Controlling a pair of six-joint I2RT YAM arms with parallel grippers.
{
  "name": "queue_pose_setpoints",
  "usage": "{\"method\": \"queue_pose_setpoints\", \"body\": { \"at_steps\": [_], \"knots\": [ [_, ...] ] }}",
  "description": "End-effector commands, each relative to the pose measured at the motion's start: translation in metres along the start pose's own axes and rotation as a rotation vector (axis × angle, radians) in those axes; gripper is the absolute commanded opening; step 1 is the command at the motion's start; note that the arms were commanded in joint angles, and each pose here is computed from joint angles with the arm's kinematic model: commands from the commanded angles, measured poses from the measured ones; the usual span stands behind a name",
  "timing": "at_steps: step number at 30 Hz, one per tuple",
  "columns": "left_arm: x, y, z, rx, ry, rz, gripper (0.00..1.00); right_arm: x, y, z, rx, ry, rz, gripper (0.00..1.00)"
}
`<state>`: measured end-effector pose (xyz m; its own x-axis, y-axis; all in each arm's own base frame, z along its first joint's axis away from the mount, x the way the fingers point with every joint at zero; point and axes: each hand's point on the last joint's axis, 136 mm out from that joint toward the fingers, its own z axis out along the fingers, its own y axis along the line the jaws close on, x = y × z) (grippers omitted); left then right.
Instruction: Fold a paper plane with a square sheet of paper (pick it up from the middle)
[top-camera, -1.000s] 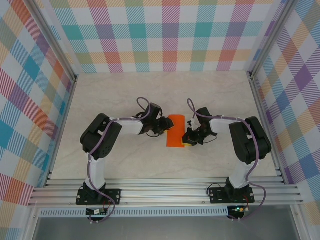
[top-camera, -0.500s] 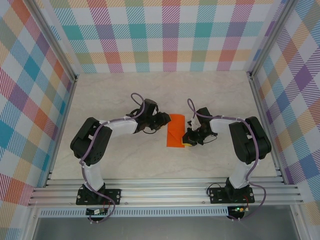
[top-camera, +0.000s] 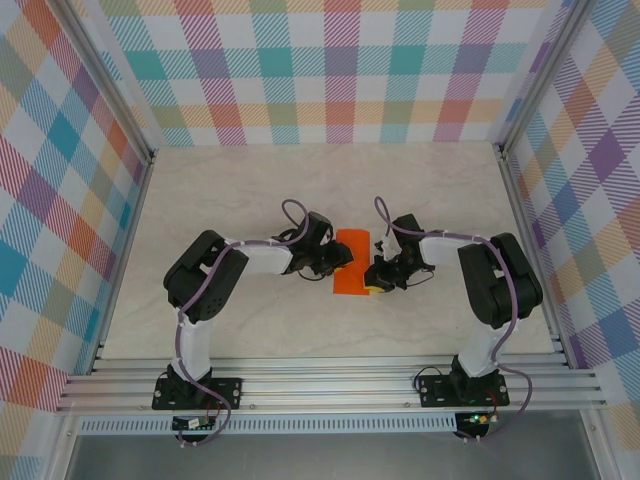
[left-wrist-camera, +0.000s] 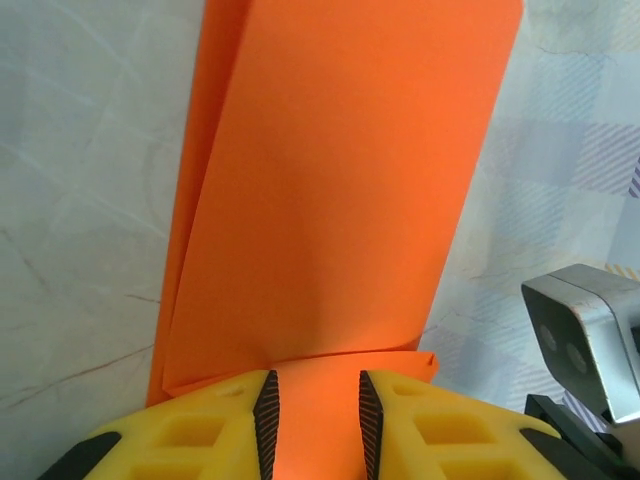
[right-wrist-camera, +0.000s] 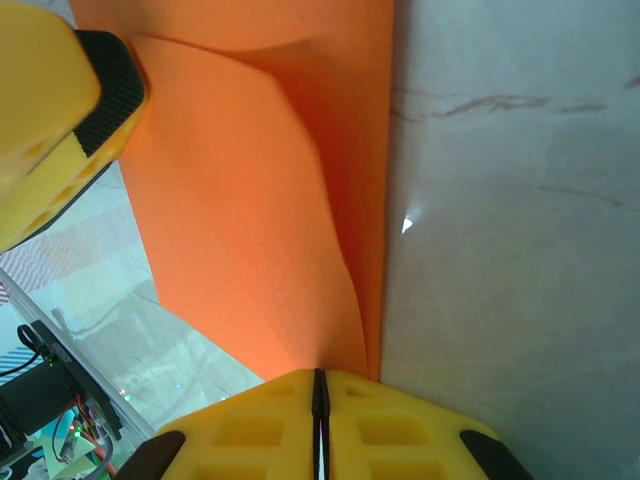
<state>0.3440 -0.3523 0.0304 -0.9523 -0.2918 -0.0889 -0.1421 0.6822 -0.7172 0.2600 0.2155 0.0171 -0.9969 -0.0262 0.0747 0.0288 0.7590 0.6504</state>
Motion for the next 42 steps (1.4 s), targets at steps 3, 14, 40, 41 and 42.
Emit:
{"method": "queue_pose_setpoints", "body": {
  "at_steps": [3, 14, 40, 41, 42],
  "knots": [
    [0.001, 0.016, 0.003, -0.06, -0.002, -0.024, 0.3, -0.006, 0.029, -0.008, -0.033, -0.006, -0.063, 0.12],
    [0.001, 0.018, 0.003, -0.071, 0.003, -0.027, 0.29, -0.022, 0.034, 0.016, -0.005, 0.028, -0.059, 0.11],
    [0.005, 0.036, 0.004, -0.131, 0.006, -0.037, 0.24, 0.032, -0.025, 0.001, 0.036, 0.041, 0.068, 0.14],
    [0.005, 0.035, 0.004, -0.13, 0.006, -0.034, 0.24, 0.032, -0.025, 0.0, 0.031, 0.036, 0.072, 0.14],
    [0.005, 0.035, 0.004, -0.129, 0.005, -0.032, 0.24, 0.032, -0.023, -0.002, 0.02, 0.033, 0.071, 0.15]
  ]
}}
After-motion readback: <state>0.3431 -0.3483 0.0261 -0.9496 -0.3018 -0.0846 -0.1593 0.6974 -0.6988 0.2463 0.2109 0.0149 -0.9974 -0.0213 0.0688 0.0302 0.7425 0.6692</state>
